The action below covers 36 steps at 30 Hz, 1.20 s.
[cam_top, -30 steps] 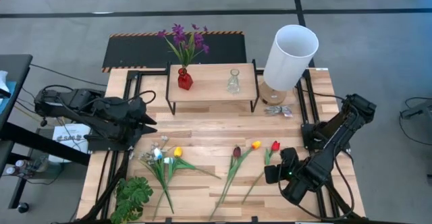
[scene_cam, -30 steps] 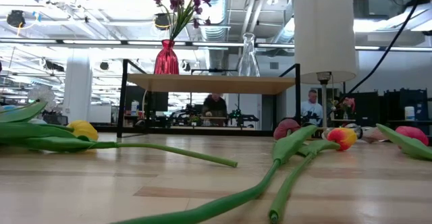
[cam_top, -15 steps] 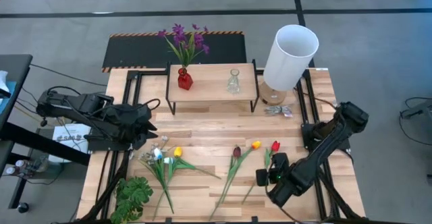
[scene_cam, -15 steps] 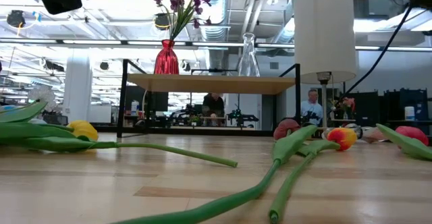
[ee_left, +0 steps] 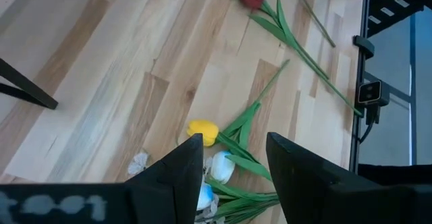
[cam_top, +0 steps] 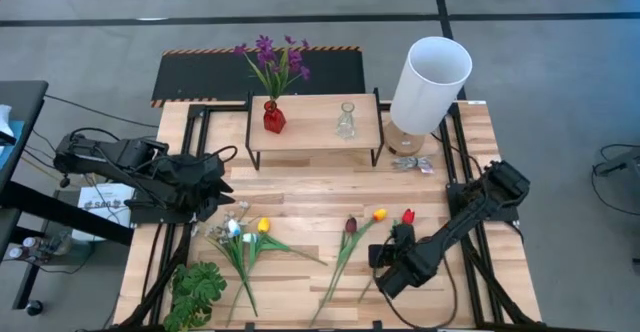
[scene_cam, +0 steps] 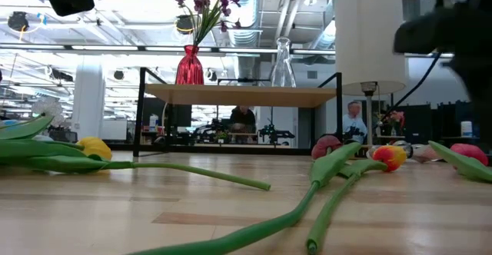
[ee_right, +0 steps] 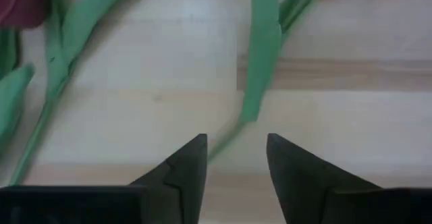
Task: Pick and place flowers into a vace then onto a shelf
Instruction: Put the red flower into the red vase on the shelf
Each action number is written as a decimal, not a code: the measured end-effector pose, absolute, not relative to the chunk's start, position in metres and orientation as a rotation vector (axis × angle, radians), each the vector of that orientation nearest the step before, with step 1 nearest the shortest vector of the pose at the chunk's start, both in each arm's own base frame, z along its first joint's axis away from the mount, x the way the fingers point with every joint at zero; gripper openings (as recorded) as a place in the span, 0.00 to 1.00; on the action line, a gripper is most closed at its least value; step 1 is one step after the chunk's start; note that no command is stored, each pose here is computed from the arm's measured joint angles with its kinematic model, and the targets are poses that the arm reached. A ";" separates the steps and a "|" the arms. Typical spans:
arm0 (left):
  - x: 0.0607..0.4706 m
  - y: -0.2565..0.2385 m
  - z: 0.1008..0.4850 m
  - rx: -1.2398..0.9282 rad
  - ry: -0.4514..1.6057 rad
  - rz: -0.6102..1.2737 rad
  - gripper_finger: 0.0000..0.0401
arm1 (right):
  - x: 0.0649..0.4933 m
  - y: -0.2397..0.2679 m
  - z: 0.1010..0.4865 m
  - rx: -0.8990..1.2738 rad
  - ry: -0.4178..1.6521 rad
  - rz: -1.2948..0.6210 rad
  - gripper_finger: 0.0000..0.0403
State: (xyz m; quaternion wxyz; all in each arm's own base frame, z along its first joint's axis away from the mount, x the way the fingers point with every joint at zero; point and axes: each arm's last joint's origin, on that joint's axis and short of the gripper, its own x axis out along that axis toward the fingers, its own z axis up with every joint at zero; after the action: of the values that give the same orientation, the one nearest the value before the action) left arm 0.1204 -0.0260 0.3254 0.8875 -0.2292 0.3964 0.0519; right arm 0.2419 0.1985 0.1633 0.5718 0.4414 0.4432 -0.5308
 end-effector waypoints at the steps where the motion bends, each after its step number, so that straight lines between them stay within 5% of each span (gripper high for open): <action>1: 0.120 -0.026 0.325 -0.478 0.824 0.109 0.38 | 0.244 0.197 0.161 1.033 1.042 -1.260 0.38; 18: 0.121 -0.026 0.326 -0.488 0.818 0.111 0.38 | 0.252 0.196 0.131 0.991 1.100 -1.345 0.38; 36: 0.121 -0.026 0.326 -0.488 0.817 0.111 0.38 | 0.255 0.198 0.132 0.958 1.042 -1.264 0.02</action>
State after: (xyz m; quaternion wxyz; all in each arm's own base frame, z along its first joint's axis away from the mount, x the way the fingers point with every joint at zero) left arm 0.1209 -0.0260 0.3259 0.8875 -0.2347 0.3930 0.0532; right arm 0.2546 0.1982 0.1316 0.5827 0.4101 0.4464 -0.5414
